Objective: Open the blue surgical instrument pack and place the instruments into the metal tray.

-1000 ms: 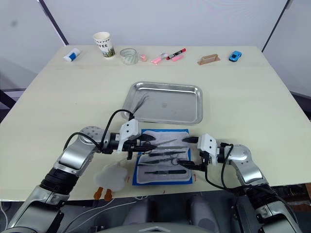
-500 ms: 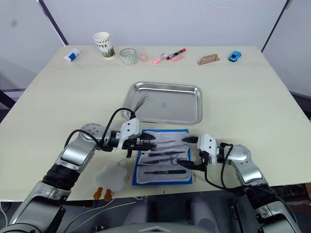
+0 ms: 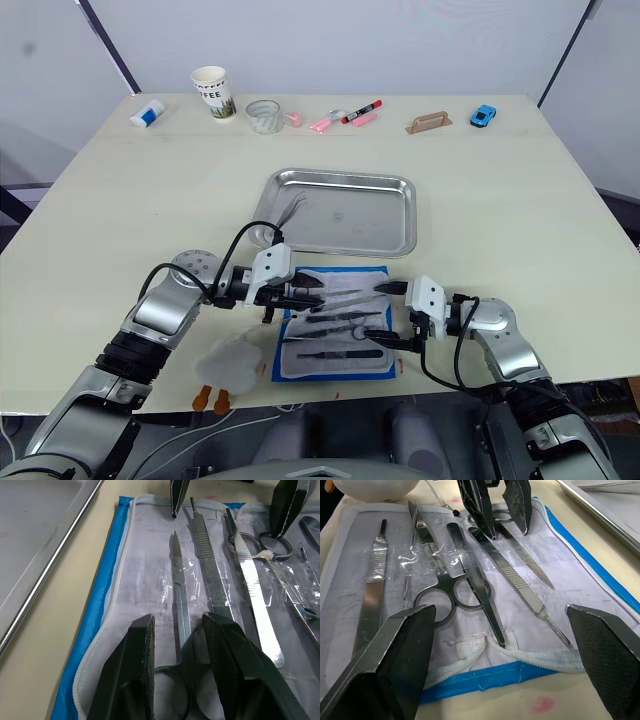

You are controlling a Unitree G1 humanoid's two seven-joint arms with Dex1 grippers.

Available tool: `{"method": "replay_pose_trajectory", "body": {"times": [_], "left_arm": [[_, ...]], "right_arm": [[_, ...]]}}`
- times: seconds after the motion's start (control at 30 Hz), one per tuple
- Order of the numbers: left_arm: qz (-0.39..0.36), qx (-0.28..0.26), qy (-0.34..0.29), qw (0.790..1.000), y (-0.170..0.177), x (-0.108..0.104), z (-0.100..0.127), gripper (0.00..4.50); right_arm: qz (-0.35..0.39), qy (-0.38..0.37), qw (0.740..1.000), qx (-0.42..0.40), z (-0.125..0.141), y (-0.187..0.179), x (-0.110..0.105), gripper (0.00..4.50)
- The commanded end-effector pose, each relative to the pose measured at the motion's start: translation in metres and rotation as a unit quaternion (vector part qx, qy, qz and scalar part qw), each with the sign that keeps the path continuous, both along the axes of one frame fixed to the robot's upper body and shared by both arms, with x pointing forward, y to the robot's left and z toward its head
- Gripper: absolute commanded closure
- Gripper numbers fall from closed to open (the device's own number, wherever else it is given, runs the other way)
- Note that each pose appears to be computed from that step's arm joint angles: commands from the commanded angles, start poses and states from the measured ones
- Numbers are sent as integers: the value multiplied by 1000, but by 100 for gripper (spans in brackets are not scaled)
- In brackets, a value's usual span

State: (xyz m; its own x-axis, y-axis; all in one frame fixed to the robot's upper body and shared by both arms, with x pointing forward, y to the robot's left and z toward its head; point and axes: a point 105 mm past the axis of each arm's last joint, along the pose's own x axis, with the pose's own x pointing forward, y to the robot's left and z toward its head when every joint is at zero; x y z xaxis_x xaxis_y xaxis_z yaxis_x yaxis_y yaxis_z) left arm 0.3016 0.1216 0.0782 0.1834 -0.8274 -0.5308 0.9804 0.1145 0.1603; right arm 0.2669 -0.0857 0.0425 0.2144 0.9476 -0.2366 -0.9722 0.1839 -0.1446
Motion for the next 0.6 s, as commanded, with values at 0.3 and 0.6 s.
{"method": "replay_pose_trajectory", "body": {"times": [0.3,0.6], "left_arm": [[9,2,23,1000,8,-3,-17,415],[3,-7,14,1000,3,-1,-9,444]], "right_arm": [[-32,72,994,-78,-52,-10,-11,0],[-32,74,994,-78,-52,-9,-11,0]]}}
